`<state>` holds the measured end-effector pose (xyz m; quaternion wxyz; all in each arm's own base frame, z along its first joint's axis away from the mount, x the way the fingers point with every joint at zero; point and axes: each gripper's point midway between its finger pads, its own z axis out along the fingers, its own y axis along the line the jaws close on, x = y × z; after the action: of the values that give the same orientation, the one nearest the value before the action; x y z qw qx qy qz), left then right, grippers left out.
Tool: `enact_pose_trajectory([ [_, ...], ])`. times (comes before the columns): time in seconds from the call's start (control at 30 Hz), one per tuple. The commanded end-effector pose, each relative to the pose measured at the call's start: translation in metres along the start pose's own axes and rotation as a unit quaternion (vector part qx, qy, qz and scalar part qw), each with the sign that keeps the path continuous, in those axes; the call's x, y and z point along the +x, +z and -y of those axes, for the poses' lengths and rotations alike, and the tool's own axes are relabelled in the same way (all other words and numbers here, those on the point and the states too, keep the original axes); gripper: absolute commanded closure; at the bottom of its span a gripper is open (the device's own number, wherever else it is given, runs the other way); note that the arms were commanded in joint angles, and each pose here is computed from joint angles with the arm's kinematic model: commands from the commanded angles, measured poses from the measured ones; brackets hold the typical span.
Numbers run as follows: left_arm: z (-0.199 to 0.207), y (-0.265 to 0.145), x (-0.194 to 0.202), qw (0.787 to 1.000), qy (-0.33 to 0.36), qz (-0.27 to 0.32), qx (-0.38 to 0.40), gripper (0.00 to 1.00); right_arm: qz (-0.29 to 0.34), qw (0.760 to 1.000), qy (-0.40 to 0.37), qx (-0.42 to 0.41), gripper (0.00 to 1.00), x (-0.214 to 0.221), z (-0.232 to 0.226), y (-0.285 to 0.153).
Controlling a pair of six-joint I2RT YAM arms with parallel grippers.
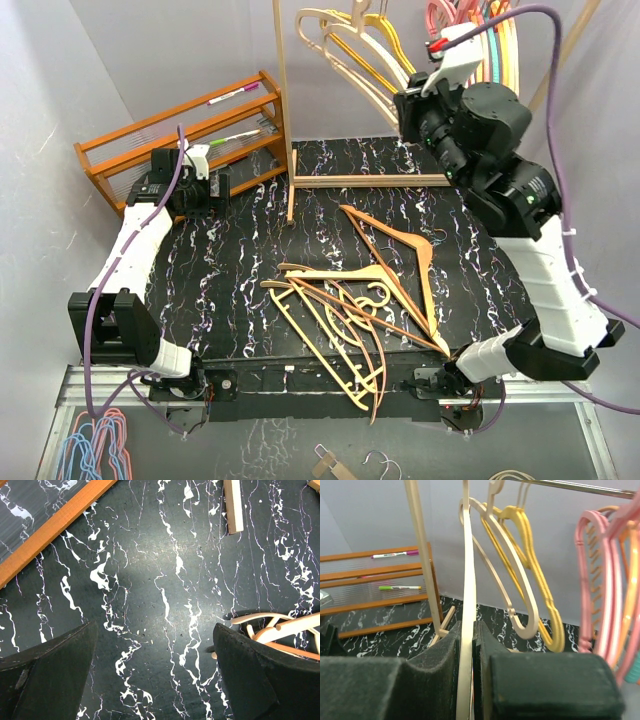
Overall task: Organize the hangers
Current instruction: Place the hanger at the clothesline.
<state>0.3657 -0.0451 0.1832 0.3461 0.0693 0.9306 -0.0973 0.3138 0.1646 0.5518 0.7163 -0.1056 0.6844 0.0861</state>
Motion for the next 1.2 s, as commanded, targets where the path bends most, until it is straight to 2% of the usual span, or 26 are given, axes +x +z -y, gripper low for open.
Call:
enact_pose_trajectory([
  [0.0,0.001,-0.014,-0.003,1.0,0.003,0.02,0.002,0.03,0.055,0.998,0.015,-0.038,0.92,-0.028,-0.018,0.013],
  [0.4,0.001,-0.014,-0.003,1.0,0.002,0.022,0.003,0.03,0.074,0.997,0.02,-0.032,0.92,-0.029,-0.03,0.047],
  [0.73,0.0,-0.015,-0.003,1.0,0.002,0.022,0.003,0.03,0.076,0.995,0.05,-0.031,0.92,-0.021,-0.014,0.083],
  [0.97,0.0,-0.014,-0.001,1.0,0.002,0.021,0.005,0.03,0.09,0.993,0.061,-0.036,0.92,-0.027,-0.007,0.092],
  [1.17,0.0,-0.014,0.0,1.0,0.004,0.021,0.007,0.03,0.066,0.994,0.073,-0.052,0.92,-0.009,-0.008,0.107],
])
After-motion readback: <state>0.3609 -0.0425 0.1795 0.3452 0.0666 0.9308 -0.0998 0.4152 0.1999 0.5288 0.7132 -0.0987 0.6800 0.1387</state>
